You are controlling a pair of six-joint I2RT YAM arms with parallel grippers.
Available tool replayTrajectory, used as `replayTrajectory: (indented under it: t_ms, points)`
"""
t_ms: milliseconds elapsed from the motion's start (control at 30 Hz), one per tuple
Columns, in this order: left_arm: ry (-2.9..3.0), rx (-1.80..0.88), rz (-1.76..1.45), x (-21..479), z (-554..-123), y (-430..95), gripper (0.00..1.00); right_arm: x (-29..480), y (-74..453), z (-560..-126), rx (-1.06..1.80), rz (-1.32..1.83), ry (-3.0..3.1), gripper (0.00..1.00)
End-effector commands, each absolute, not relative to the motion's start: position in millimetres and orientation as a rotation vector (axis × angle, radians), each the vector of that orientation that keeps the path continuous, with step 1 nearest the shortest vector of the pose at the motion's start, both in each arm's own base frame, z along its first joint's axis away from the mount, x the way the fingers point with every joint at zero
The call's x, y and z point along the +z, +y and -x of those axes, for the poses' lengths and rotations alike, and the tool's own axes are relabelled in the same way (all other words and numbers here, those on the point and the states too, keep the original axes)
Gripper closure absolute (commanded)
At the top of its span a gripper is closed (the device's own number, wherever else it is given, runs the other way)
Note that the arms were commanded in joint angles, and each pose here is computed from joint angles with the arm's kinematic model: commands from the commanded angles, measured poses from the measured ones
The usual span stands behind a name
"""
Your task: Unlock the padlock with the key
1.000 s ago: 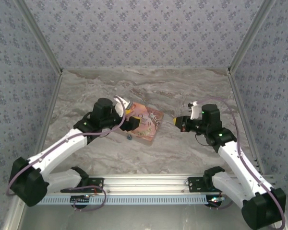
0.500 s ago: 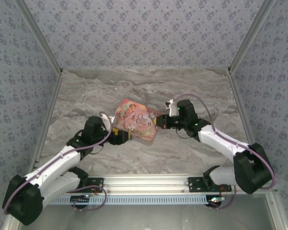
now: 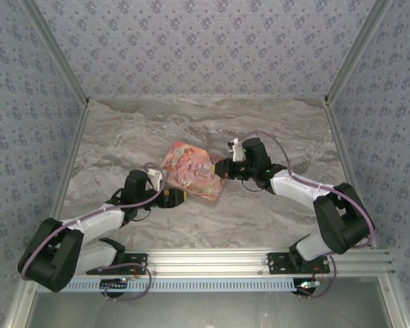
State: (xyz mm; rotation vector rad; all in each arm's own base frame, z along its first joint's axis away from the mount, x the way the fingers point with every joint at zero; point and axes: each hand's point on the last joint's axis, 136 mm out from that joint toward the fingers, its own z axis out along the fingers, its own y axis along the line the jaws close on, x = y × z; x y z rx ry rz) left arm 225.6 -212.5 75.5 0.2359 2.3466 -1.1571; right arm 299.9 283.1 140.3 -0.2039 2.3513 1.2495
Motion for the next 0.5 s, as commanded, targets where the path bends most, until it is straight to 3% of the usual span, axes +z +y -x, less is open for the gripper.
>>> replayTrajectory:
  t_ms: [0,467]
  points:
    - [2.246,-1.198,-0.303,86,-231,-219,0.20,139,286,-304,1.226,0.219,2.359,0.96]
    - [2.219,-1.235,-0.360,74,-231,-227,0.23,115,285,-302,1.186,0.203,2.428,0.96]
